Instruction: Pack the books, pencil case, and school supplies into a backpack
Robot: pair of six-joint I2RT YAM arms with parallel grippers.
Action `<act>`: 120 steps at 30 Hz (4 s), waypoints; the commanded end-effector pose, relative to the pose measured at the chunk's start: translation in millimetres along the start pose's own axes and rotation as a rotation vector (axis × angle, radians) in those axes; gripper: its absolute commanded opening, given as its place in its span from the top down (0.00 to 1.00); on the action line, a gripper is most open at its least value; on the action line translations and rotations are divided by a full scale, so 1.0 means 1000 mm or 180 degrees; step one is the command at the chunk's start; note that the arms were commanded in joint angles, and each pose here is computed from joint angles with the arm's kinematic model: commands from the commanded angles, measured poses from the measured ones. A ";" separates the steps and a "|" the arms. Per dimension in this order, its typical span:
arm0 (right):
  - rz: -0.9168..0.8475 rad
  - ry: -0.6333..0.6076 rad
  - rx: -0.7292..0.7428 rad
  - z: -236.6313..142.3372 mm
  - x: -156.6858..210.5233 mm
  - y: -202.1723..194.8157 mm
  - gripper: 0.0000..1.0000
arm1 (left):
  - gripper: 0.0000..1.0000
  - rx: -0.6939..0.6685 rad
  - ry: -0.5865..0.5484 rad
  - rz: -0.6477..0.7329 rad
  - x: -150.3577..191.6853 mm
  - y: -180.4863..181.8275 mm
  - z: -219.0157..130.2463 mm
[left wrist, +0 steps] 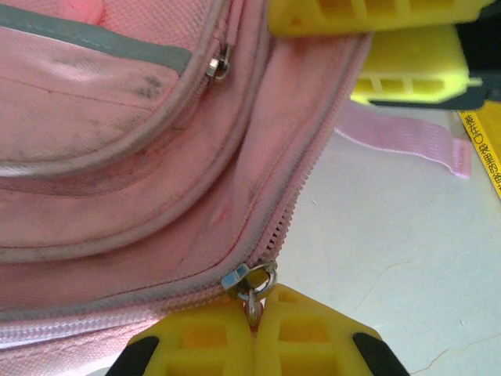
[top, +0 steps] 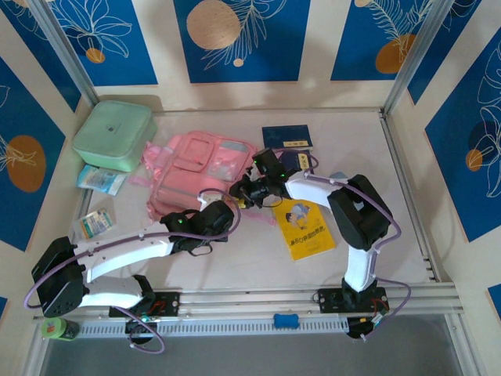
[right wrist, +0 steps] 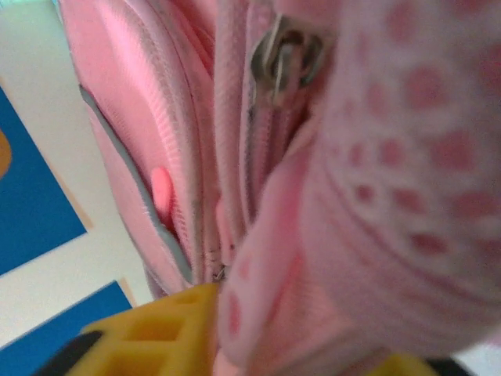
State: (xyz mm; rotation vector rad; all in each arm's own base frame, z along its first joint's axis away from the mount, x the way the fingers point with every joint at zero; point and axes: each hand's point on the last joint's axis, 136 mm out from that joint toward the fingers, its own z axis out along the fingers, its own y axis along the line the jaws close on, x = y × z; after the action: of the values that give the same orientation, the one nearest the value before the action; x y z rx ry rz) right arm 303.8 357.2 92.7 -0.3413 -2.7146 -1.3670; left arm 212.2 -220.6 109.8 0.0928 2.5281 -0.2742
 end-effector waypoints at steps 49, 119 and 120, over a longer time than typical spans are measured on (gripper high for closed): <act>-0.0322 -0.0024 0.0249 0.005 0.018 0.004 0.87 | 1.00 0.0228 -0.0117 -0.0079 -0.001 0.015 -0.022; -0.0388 -0.0361 0.0514 -0.077 -0.053 -0.037 1.00 | 1.00 -0.0334 0.0161 -0.0457 0.023 0.098 -0.005; -0.0390 -0.0355 0.0497 -0.079 -0.053 -0.034 1.00 | 1.00 -0.0252 0.0168 -0.0456 0.021 0.094 -0.004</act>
State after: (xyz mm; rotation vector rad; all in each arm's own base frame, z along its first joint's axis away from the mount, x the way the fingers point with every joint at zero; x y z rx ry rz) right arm 335.6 267.5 90.6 -0.3269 -2.9528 -1.1425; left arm 214.3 -138.8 98.3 -0.1351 2.5330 -0.2721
